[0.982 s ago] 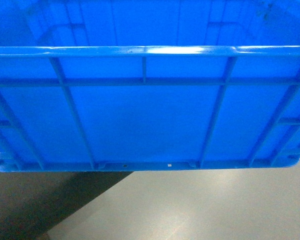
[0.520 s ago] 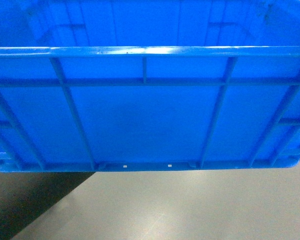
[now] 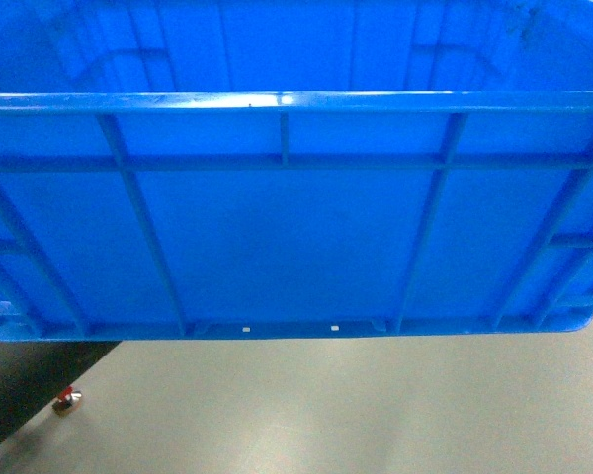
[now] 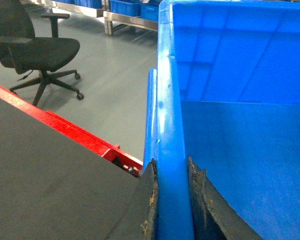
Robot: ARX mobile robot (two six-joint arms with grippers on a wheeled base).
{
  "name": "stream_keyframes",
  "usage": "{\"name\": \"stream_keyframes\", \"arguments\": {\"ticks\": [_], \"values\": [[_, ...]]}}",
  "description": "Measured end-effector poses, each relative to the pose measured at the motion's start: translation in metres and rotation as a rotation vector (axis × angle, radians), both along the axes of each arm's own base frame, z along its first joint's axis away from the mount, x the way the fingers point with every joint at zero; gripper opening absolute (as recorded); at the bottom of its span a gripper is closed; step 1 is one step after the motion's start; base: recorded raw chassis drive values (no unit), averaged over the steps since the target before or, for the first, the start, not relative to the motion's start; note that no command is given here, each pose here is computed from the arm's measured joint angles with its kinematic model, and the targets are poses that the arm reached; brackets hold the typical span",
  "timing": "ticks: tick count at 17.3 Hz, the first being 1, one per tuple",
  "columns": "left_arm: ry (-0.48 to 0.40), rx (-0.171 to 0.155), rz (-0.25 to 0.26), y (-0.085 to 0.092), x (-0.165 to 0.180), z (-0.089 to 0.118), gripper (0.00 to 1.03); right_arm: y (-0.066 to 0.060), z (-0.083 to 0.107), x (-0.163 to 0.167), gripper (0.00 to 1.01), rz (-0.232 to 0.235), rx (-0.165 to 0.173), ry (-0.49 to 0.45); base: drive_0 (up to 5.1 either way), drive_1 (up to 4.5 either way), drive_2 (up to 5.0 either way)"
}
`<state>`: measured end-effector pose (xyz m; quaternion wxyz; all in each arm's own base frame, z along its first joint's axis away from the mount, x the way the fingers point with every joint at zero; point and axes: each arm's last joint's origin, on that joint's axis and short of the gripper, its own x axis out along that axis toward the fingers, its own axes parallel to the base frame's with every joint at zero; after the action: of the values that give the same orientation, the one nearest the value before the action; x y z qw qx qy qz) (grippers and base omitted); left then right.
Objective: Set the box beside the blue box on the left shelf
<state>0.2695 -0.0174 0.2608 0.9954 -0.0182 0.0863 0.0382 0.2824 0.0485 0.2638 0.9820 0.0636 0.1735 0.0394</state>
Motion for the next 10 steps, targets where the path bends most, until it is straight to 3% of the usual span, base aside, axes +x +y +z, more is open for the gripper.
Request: {"name": "stream_keyframes", "arguments": {"ticks": [10], "values": [[-0.002, 0.0, 0.0, 0.0, 0.0, 0.0002, 0.12, 0.0001, 0.0001, 0.0, 0.1, 0.001, 0.0, -0.002, -1.6, -1.64, -1.6]]}}
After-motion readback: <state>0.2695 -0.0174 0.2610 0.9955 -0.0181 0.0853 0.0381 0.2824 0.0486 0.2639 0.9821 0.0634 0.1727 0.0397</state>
